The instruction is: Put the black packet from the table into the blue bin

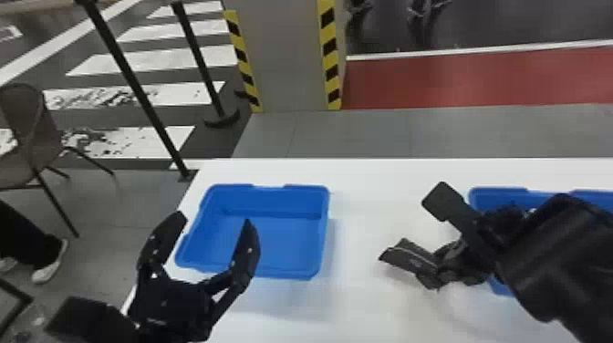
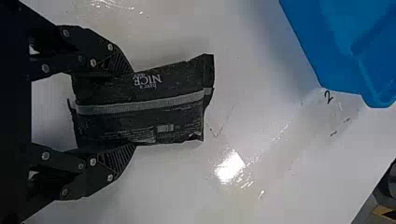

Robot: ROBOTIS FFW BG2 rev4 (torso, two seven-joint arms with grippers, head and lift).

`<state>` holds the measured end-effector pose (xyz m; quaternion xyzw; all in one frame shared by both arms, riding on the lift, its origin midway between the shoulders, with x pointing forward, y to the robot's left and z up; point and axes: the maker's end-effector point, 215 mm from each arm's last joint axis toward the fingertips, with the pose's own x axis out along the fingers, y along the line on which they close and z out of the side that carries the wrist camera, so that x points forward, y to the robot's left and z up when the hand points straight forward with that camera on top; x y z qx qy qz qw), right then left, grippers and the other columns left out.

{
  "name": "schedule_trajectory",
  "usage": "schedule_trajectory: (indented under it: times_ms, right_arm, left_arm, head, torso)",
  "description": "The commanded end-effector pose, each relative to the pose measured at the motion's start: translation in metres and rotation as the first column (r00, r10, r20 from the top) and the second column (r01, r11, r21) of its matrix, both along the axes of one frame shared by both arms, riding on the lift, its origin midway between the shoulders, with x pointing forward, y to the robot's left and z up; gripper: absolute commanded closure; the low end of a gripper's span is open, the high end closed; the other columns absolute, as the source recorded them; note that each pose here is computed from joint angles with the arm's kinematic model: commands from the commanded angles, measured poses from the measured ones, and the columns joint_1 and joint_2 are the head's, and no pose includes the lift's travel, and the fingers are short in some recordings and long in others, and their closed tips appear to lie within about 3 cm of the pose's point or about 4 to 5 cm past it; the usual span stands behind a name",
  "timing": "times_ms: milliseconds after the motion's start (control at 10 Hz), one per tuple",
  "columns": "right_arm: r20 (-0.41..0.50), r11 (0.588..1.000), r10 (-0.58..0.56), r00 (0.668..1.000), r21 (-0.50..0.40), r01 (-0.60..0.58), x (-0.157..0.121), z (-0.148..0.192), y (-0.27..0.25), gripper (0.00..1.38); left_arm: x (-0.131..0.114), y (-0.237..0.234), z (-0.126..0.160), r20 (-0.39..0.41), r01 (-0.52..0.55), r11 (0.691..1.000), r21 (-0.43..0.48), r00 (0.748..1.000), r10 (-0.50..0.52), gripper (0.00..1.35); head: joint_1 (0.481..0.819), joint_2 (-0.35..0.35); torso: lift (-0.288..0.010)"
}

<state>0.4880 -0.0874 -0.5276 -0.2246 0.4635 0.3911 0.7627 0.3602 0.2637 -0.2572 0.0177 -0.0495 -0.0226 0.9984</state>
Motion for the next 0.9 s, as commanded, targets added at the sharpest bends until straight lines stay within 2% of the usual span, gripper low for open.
schedule_trajectory:
  times_ms: [0,400,600,800]
  right_arm:
    - [-0.004,1.0,0.002,1.0,0.011,-0.002,-0.002,0.0,0.003,0.9]
    - [0.046,0.999,0.018,0.999,0.048,-0.02,0.007,0.015,0.019,0.9]
    - [0.147,0.992,-0.017,0.989,0.13,-0.002,0.03,0.059,0.02,0.9]
    - [0.299,0.974,-0.151,0.942,0.208,0.09,0.063,0.126,-0.018,0.9]
  left_arm:
    - [0.0,0.0,-0.001,-0.002,0.0,1.0,-0.001,1.0,0.0,0.11]
    - [0.0,0.002,-0.001,-0.002,-0.004,1.0,-0.002,1.0,0.004,0.11]
    - [-0.001,0.002,-0.001,-0.002,-0.002,1.0,-0.001,1.0,0.002,0.11]
    - [-0.001,0.003,0.0,0.001,-0.004,1.0,0.001,1.0,0.004,0.11]
  head:
    - [0.695,0.231]
    - [0.695,0.243]
    - [0.695,0.253]
    - [0.695,0.246]
  torso:
    - [-0.11]
    - [-0.11]
    - [-0.11]
    - [-0.11]
